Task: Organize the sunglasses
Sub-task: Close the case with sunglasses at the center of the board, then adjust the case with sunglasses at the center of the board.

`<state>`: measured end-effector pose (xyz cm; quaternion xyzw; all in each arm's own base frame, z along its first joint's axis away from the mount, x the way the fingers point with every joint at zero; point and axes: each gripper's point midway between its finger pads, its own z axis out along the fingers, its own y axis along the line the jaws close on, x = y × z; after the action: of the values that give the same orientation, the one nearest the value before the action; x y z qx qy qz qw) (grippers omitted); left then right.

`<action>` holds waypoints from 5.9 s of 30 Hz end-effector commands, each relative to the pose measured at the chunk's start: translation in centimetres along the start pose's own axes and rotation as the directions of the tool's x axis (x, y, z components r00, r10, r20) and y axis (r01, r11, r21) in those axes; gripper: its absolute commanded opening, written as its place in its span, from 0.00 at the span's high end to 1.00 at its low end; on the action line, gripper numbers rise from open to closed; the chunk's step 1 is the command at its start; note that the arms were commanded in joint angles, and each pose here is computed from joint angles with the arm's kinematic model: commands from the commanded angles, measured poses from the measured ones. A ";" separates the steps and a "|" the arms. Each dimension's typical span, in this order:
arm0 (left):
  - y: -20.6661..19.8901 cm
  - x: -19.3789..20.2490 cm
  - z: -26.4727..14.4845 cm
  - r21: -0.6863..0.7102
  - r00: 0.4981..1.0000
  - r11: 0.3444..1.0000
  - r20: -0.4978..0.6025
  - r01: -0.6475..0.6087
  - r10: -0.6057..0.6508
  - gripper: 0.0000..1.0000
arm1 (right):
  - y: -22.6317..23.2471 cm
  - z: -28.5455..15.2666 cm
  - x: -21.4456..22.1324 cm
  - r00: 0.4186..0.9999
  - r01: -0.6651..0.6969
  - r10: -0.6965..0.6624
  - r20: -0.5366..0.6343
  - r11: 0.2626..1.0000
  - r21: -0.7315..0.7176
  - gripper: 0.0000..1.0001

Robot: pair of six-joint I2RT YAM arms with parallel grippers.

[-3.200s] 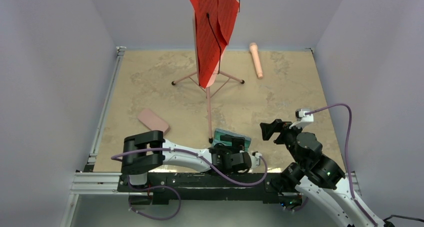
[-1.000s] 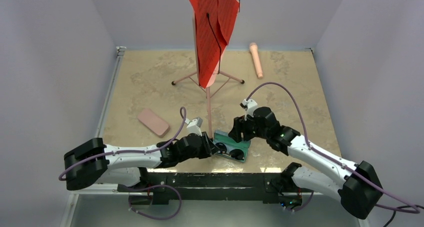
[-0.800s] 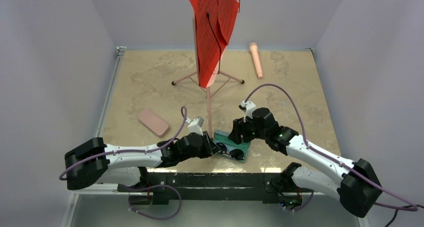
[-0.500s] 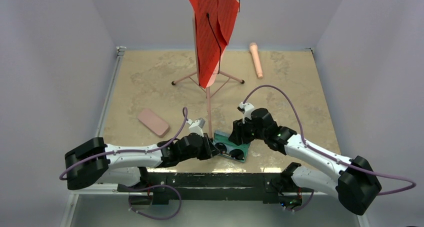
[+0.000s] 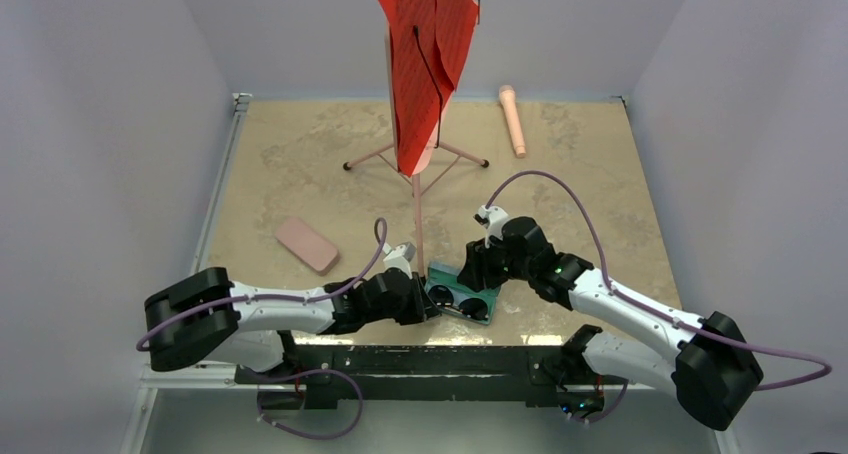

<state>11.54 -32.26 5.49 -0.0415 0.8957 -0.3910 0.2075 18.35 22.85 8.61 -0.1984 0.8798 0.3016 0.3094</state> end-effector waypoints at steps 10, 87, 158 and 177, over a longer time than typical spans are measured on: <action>-4.1 -0.9 1.9 0.103 1.000 0.995 0.009 0.005 -0.006 0.86 | 0.8 0.1 0.2 0.999 0.034 -0.035 -0.002 0.998 -0.053 0.49; 0.3 0.9 2.3 -0.073 0.987 0.985 -0.002 0.157 -0.158 0.92 | 5.7 2.1 8.8 0.983 0.085 -0.080 -0.165 0.996 0.025 0.55; 6.7 -3.1 -7.2 -0.228 0.964 0.957 0.233 0.180 -0.126 0.00 | 5.2 3.8 7.1 0.959 0.251 -0.221 -0.177 0.953 0.167 0.27; 3.8 -4.6 -5.7 -0.141 0.963 0.974 0.228 0.177 -0.142 0.00 | 7.4 2.4 5.0 0.961 0.268 -0.264 -0.089 0.962 0.044 0.07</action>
<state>11.94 -22.41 5.09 -0.1725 0.9104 -0.2782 0.2530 11.69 26.73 2.94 -0.3155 0.8953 0.1479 0.2777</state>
